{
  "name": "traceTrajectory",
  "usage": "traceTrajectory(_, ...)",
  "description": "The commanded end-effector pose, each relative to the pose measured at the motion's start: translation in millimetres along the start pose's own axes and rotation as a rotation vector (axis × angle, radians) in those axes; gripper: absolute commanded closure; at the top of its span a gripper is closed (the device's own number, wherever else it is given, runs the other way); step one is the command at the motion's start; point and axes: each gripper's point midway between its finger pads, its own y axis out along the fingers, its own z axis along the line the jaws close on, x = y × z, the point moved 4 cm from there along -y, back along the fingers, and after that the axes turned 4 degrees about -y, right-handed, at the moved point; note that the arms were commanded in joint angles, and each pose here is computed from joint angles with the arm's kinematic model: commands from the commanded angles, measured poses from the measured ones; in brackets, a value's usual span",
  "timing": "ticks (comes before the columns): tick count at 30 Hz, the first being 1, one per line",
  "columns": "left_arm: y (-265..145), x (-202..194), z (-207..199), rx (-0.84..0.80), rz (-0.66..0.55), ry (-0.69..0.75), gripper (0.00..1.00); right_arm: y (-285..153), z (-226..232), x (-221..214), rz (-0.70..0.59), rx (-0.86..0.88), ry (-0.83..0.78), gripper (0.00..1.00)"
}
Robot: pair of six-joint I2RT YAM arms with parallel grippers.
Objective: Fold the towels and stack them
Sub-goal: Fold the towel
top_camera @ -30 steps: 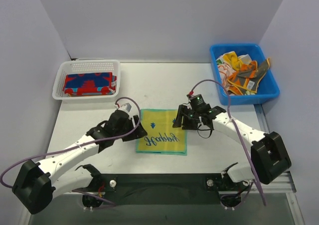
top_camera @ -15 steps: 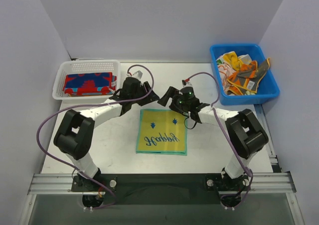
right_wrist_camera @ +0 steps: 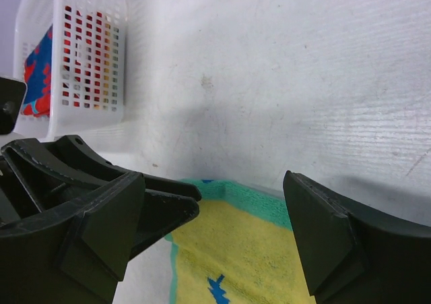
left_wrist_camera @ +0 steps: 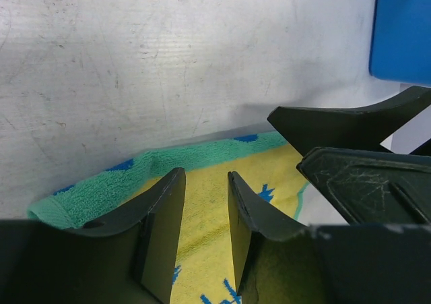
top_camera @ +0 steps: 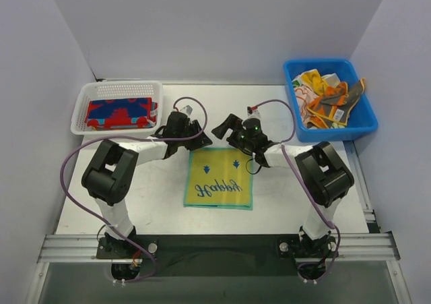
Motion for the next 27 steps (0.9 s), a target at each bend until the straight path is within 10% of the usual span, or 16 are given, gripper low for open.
traceTrajectory(1,-2,15,-25,-0.094,-0.045,0.003,0.58,3,14,19,-0.092,0.041,0.021,0.14)
traceTrajectory(27,-12,-45,97,0.219,0.010,-0.167,0.61,-36,-112,-32,-0.189,-0.167,0.186,0.13)
